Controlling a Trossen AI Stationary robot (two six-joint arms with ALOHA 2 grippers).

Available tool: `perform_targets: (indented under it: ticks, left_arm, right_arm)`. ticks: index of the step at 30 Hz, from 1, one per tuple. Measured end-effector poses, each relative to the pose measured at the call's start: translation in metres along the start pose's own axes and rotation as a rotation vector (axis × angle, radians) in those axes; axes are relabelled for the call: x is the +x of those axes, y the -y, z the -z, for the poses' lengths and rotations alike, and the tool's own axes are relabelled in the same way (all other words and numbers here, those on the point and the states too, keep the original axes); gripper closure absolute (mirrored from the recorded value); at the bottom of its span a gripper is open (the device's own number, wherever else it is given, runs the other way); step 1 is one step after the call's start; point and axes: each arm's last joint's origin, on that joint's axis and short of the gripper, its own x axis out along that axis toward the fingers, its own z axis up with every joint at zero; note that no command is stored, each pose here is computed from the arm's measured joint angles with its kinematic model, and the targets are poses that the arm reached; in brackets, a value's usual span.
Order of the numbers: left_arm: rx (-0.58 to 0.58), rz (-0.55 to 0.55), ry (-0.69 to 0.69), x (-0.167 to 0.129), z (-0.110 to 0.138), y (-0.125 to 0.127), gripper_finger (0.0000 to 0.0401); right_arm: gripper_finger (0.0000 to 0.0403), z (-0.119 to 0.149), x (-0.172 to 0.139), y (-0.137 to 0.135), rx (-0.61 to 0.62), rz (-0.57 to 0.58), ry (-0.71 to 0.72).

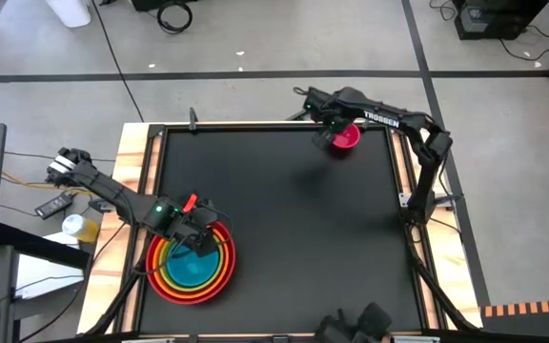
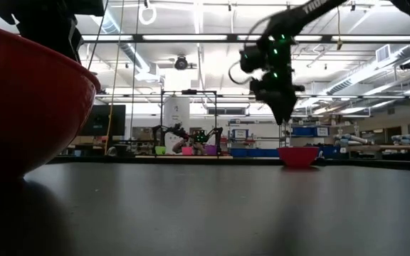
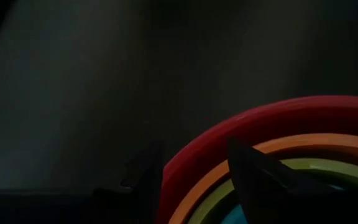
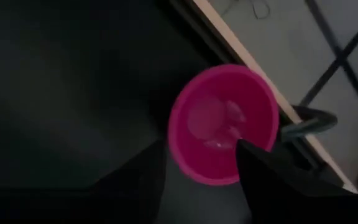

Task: Nest bowls inside each other
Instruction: Stack the pink bowl on top of the blue bowl

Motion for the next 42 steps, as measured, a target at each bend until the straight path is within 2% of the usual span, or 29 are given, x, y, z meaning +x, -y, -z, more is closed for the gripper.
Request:
perform_targets:
  ticks: [5, 11, 16, 20, 24, 26, 30, 35, 42]
  left_arm:
    - [0.004, 0.002, 0.002, 0.000, 0.001, 0.001, 0.0221]
    - [0.006, 0.001, 0.004, 0.000, 0.000, 0.001, 0.0221]
    - [0.001, 0.006, 0.010, 0.000, 0.000, 0.001, 0.0221]
    - [-0.007, 0.014, 0.019, 0.000, -0.002, 0.002, 0.0221]
    - [-0.006, 0.014, 0.019, 0.000, -0.002, 0.002, 0.0221]
    - [-0.006, 0.013, 0.017, -0.001, -0.002, 0.002, 0.0221]
    - [0.008, 0.005, -0.009, -0.016, -0.009, -0.002, 0.0221]
    - [0.004, 0.005, 0.018, -0.045, -0.026, -0.007, 0.0221]
    - [0.012, 0.004, 0.179, -0.085, -0.049, -0.011, 0.0221]
  right_arm:
    - [0.0209, 0.005, 0.040, 0.013, 0.022, -0.061, -0.007]
    - [0.0210, 0.012, 0.068, 0.008, -0.005, -0.131, 0.033]
    - [0.0219, 0.017, 0.082, 0.008, 0.000, -0.097, 0.052]
    - [0.0269, 0.022, 0.089, 0.014, 0.015, -0.082, 0.032]
    - [0.0369, 0.023, 0.091, 0.017, 0.040, -0.089, 0.014]
    - [0.0380, 0.025, 0.087, 0.013, 0.031, -0.098, 0.005]
    - [0.0366, 0.031, 0.066, -0.022, -0.077, -0.119, 0.038]
    - [0.0380, 0.045, 0.018, -0.087, -0.211, -0.194, 0.211]
    - [0.0380, 0.072, -0.050, -0.187, -0.374, -0.510, 0.627]
